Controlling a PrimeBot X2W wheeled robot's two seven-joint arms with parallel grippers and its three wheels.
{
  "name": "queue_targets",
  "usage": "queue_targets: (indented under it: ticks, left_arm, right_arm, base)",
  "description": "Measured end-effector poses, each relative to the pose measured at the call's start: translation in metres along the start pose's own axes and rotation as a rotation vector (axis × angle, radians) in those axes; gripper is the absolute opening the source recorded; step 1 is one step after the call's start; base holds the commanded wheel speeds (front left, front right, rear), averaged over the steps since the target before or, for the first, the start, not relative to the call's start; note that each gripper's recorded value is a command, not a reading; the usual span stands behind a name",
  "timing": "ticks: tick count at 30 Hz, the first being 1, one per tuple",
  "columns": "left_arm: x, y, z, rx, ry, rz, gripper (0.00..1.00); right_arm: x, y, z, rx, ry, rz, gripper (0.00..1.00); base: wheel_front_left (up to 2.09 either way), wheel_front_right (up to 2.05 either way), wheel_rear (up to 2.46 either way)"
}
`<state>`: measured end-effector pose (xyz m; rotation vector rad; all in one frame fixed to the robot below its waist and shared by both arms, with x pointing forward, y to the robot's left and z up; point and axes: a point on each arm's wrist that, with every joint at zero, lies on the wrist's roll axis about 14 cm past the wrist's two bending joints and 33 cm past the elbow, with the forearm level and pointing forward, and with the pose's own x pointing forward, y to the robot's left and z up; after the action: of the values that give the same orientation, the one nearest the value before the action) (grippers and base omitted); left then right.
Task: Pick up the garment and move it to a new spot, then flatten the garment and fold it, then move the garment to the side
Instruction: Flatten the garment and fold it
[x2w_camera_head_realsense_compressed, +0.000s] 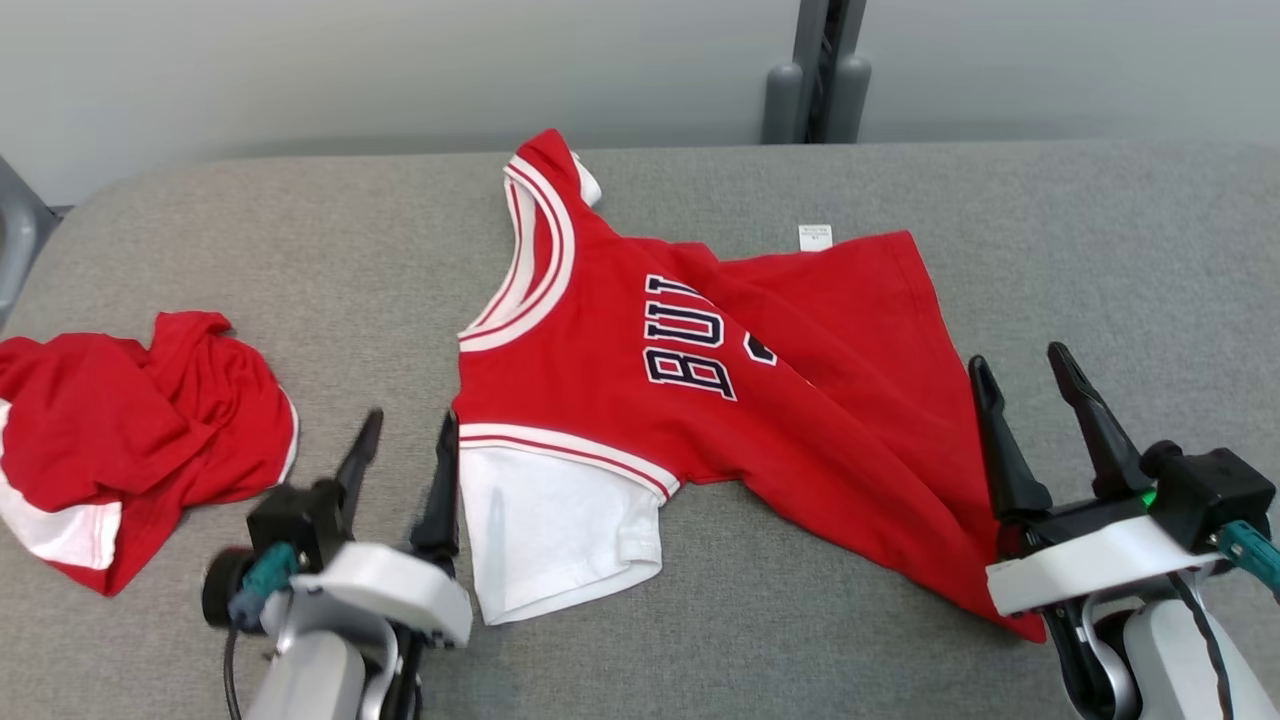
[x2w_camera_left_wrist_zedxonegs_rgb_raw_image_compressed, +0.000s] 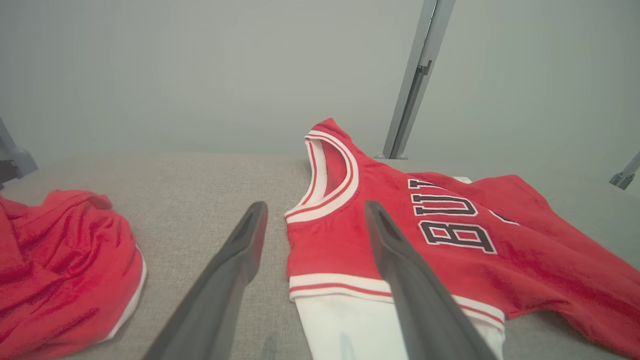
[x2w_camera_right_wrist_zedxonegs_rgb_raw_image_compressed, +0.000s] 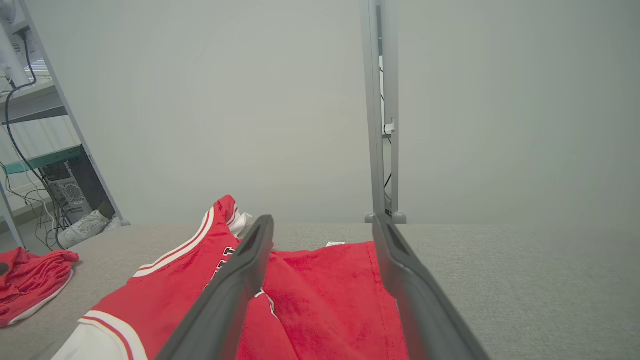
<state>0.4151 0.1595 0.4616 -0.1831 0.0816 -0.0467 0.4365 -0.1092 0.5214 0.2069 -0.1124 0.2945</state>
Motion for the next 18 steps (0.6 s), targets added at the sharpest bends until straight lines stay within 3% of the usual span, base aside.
queue_targets:
  ticks: [12,18]
  left_arm:
    - [-0.039,-0.013,-0.046,-0.146,0.164,0.009,1.0]
    - [-0.044,-0.024,-0.072,-0.121,0.291,-0.01,1.0]
  right_arm:
    - [-0.003,0.004,0.011,-0.023,-0.024,-0.012,1.0]
    - [-0.002,0.0,0.009,-0.02,-0.022,-0.025,1.0]
  base:
    - [0.0,0.0,0.0]
    - [0.0,0.0,0.0]
